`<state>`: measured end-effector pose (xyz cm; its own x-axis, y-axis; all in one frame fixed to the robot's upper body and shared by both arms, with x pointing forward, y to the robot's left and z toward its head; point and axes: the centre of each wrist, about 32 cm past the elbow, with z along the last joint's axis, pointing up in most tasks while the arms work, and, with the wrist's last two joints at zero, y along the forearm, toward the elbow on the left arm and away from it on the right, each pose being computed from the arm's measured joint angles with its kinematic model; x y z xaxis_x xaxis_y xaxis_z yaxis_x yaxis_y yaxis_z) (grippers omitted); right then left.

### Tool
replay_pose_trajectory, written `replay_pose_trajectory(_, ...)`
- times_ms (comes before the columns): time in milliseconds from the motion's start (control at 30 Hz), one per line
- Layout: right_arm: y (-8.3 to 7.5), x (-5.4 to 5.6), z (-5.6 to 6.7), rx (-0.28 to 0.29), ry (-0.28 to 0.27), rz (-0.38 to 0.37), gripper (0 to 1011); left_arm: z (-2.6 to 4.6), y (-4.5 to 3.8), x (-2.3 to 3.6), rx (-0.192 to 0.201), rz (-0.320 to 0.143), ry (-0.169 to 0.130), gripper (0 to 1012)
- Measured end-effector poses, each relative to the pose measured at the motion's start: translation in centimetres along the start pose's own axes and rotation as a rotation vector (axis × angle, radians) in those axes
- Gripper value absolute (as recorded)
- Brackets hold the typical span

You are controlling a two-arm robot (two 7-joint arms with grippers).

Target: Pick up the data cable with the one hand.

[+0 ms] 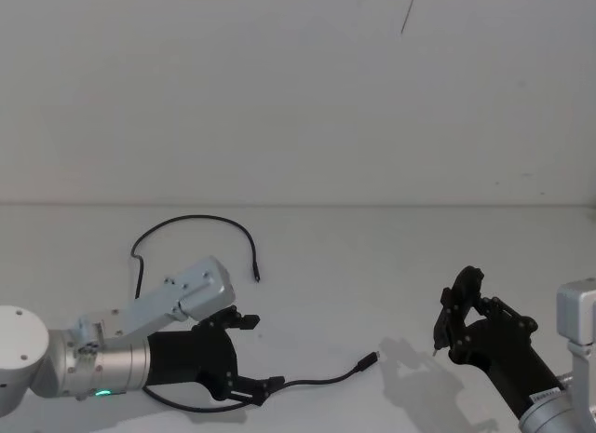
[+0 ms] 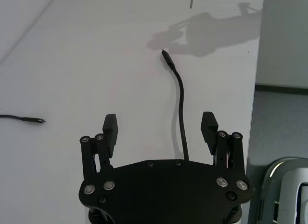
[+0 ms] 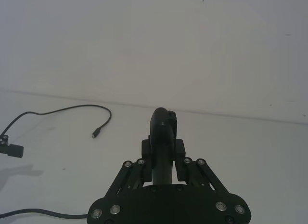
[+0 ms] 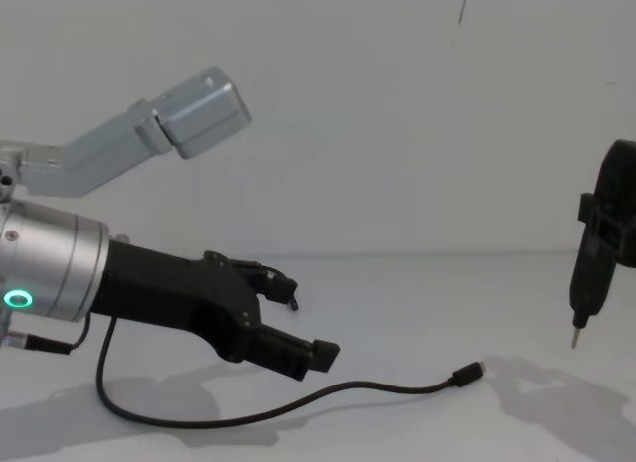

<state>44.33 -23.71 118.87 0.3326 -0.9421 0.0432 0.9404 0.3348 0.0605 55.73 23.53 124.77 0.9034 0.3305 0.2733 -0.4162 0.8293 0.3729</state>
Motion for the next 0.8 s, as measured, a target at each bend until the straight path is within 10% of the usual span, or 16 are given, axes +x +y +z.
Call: replay_pose_trajectory(800, 0.0, 0.0, 0.0, 0.000, 0.000, 0.000, 263, -0.06, -2.35, -0.08, 0.080, -0.018, 0.034, 1001)
